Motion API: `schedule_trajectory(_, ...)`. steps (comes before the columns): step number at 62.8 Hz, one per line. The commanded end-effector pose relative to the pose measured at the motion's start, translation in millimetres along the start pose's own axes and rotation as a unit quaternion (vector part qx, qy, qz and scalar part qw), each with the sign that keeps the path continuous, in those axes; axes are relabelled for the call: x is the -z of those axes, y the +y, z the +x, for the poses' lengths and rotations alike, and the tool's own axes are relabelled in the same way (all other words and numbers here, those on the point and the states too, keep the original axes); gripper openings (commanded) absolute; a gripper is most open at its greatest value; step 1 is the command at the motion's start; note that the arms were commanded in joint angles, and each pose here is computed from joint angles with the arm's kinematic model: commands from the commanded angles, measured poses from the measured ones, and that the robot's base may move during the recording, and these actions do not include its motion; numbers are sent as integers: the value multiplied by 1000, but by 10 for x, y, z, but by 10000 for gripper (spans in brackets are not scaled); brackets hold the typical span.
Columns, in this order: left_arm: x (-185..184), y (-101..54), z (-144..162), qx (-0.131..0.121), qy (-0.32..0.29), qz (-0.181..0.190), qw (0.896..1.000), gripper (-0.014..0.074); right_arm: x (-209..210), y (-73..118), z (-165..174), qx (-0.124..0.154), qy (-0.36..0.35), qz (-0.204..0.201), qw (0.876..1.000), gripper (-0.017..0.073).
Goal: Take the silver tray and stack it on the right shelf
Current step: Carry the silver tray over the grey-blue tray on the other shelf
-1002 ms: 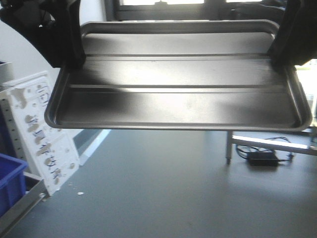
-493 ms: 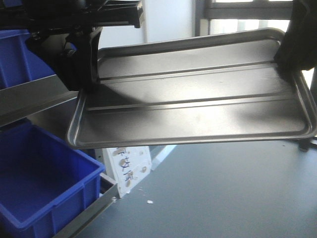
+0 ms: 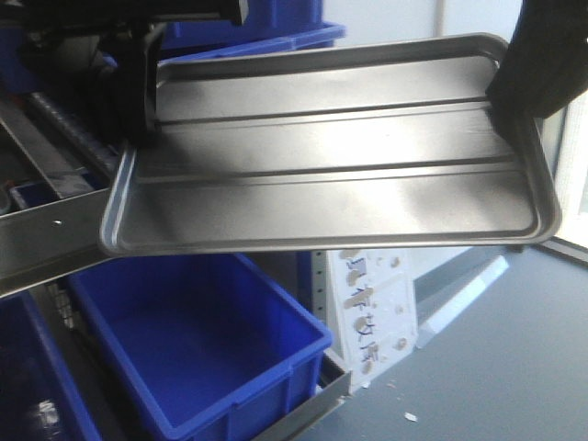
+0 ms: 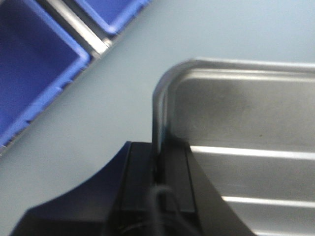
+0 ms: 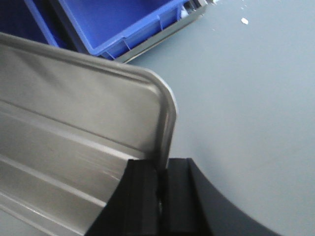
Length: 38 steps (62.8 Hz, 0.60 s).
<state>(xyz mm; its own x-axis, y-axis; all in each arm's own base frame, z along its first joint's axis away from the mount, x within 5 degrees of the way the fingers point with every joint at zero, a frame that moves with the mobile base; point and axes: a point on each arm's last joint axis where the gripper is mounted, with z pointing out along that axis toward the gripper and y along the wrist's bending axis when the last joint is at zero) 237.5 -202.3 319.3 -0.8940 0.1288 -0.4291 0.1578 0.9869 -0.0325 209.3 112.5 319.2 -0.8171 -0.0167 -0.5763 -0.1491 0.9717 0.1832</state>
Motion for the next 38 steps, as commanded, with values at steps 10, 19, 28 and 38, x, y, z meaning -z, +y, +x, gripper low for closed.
schedule_trajectory(10,552,200,13,-17,-80,-29,996,-93,153,-43,-98,25,-38,14,999,57)
schedule_trajectory(19,593,199,48,-16,-75,-25,997,-93,153,-43,-98,25,-38,14,999,57)
schedule_trajectory(28,591,219,73,-15,-61,-36,997,-93,153,-43,-98,25,-38,14,999,57)
schedule_trajectory(38,591,229,79,-15,-58,-41,997,-93,153,-43,-98,25,-38,14,999,57)
